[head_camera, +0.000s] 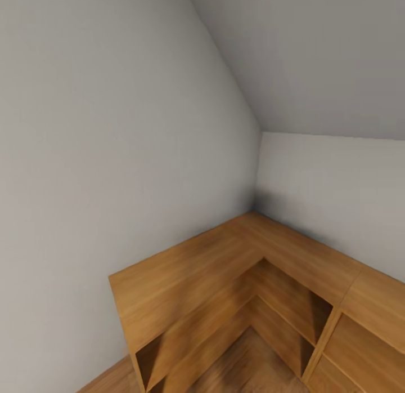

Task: In the bedroom, organize the workspace by keeping the computer under the desk, ensuring the monitor is on the desk, placing the keyboard on the desk next to the monitor, placing the mouse on the desk next to the keyboard, moving the folder from the swivel chair onto the desk next to the mouse, stacking the notebook on top of the folder with the pen on top of the notebook, and positioning the swivel chair next to the desk.

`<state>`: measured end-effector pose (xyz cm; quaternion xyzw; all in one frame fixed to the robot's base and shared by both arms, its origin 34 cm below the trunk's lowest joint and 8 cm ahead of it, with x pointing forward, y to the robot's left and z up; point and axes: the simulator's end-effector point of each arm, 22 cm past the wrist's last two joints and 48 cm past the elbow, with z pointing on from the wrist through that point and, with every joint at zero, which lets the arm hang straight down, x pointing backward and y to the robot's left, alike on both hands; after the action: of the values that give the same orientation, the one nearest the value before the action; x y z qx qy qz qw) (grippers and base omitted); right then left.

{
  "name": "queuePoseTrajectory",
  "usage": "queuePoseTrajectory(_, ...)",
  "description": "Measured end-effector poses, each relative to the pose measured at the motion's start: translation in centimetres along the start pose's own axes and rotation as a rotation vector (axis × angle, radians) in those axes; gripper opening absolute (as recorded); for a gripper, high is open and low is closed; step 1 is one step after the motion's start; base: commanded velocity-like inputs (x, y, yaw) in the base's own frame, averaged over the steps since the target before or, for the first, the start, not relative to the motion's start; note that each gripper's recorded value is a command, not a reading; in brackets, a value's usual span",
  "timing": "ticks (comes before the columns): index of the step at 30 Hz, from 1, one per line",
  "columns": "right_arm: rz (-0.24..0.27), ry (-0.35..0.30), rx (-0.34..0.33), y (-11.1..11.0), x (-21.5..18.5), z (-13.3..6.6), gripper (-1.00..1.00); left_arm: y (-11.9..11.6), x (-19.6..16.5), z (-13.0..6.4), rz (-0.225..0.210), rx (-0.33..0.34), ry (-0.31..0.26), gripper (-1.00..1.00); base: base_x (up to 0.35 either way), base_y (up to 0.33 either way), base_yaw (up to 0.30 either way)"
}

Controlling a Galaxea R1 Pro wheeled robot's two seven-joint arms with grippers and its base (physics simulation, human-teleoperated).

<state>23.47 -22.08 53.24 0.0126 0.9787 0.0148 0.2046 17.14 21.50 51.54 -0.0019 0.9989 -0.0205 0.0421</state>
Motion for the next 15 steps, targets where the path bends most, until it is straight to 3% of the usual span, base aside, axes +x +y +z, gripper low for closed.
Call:
queuePoseTrajectory(7, 0.0, -0.014, 0.0, 0.0, -0.7, -0.9, 1.0, 0.0, -2.1, -1.0, 0.0, -0.001, -0.087, 1.0, 0.0, 0.0, -0.268)
queuePoseTrajectory(11, 0.001, -0.066, 0.0, 0.1, -2.1, -1.4, 1.0, 0.0, -5.0, -1.8, -0.001, -0.001, -0.178, 1.0, 0.0, 0.0, -0.274)
queuePoseTrajectory(12, 0.002, -0.117, 0.0, 0.1, -3.5, -1.5, 1.0, 0.3, -7.3, -2.2, 0.0, -0.005, -0.234, 1.0, 0.0, 0.0, -0.276)
queuePoseTrajectory(15, 0.002, -0.153, 0.0, 0.1, -4.8, -1.8, 1.0, 0.8, -9.4, -2.9, 0.001, -0.011, -0.281, 1.0, 0.0, 0.0, -0.279)
